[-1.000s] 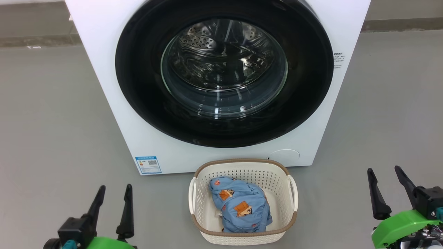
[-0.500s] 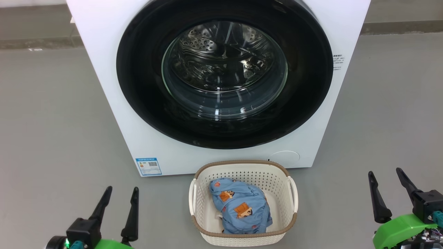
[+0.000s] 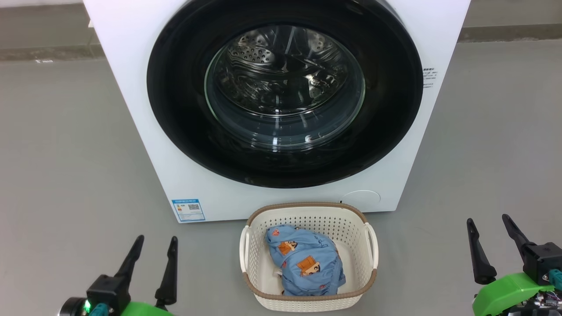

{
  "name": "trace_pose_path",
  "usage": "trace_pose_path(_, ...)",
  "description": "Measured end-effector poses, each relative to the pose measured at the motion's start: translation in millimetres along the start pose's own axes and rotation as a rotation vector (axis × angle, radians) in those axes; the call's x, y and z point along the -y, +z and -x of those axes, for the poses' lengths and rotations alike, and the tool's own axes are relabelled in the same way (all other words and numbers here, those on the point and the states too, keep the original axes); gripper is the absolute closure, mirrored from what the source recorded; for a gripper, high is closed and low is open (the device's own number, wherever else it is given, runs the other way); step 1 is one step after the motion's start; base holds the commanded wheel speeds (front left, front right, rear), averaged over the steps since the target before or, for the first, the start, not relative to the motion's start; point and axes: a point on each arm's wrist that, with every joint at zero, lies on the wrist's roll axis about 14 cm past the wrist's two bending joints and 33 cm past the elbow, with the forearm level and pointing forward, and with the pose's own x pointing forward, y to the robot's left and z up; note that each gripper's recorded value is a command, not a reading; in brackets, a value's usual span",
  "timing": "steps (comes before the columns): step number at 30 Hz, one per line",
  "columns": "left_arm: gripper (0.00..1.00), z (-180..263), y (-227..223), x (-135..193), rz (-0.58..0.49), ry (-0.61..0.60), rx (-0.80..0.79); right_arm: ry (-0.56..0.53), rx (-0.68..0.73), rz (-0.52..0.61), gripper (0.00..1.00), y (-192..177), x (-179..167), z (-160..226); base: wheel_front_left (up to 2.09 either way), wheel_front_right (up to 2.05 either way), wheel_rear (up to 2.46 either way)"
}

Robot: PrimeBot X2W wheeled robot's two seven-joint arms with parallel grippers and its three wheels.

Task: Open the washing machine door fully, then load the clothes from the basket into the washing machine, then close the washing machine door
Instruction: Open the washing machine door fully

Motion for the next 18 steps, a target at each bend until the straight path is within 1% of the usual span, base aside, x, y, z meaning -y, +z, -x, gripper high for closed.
trace_pose_path(5,0.0,-3.2,3.1,1.4,-0.012,-0.007,0.007,0.0,-0.002,-0.002,0.0,-0.6,-0.4,-0.4,0.13,0.13,-0.25)
trace_pose_path(9,0.0,-2.9,2.3,0.8,-0.013,-0.007,0.005,0.001,-0.003,-0.005,0.0,-1.1,-1.5,-0.9,0.45,0.45,-0.89)
trace_pose_path(13,0.0,-2.8,2.0,0.6,-0.015,-0.012,0.003,0.0,-0.004,-0.008,0.0,-1.4,-1.7,-1.0,0.76,0.76,-1.52)
trace_pose_path(18,0.0,-3.4,-0.4,0.1,-0.016,-0.012,-0.004,-0.001,-0.011,-0.01,0.0,-3.8,-1.9,-1.7,1.11,1.11,-2.21)
